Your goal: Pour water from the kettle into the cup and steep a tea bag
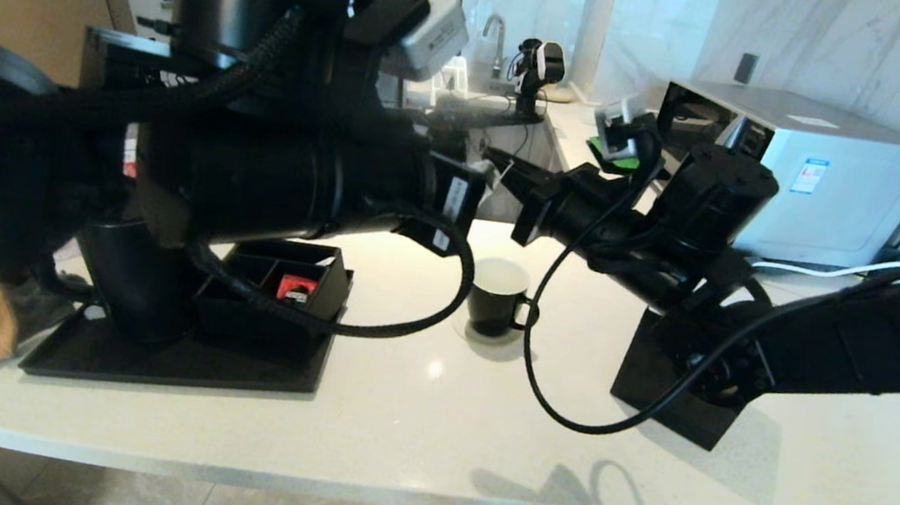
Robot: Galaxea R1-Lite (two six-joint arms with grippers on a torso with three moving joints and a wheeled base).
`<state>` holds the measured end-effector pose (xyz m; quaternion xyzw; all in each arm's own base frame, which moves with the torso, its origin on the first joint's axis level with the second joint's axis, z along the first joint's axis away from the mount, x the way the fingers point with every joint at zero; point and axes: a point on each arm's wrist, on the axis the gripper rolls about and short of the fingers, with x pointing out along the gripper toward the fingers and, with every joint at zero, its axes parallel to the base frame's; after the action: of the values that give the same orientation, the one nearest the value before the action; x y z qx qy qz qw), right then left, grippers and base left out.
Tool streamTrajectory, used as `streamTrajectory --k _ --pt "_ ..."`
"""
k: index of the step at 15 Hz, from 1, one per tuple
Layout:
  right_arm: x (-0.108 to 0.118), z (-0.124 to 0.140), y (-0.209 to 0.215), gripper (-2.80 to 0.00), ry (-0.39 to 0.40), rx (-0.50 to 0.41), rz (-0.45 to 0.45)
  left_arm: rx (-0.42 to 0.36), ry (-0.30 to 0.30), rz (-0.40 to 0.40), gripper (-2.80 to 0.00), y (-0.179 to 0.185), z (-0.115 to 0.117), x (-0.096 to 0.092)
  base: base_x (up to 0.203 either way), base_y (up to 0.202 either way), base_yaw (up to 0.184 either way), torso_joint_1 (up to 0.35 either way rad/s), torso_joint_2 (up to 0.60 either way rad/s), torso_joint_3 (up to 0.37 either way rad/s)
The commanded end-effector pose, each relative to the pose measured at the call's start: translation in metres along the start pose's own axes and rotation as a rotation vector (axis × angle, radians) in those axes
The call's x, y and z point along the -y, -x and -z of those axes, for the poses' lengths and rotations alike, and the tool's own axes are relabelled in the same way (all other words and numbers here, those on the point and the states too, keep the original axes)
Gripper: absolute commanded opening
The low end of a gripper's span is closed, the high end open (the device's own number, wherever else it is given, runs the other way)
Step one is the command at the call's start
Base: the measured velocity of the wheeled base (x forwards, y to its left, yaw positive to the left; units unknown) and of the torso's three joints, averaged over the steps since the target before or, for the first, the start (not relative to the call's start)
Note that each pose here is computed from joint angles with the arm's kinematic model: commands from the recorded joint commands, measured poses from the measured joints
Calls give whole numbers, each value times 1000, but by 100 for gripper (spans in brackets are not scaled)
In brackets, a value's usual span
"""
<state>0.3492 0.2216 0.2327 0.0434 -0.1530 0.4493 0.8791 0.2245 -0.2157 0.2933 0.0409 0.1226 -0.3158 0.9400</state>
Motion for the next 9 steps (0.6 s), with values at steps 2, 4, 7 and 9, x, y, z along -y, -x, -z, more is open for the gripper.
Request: streamTrajectory --k 2,4,7,9 --pt "-3 -16 4 -280 13 33 -4 -15 0 -4 -280 -10 3 0 0 0 0 0 0 0" --pt "-5 -23 6 -280 16 34 -5 -3 1 -3 -280 -13 -1 1 0 0 0 0 0 0" --pt "-6 -27 8 -280 14 29 -5 38 7 -6 -280 -15 -13 0 0 0 0 0 0 0" --pt "-5 -26 8 -280 15 24 -5 67 12 -15 -280 -17 -22 -1 0 0 0 0 0 0"
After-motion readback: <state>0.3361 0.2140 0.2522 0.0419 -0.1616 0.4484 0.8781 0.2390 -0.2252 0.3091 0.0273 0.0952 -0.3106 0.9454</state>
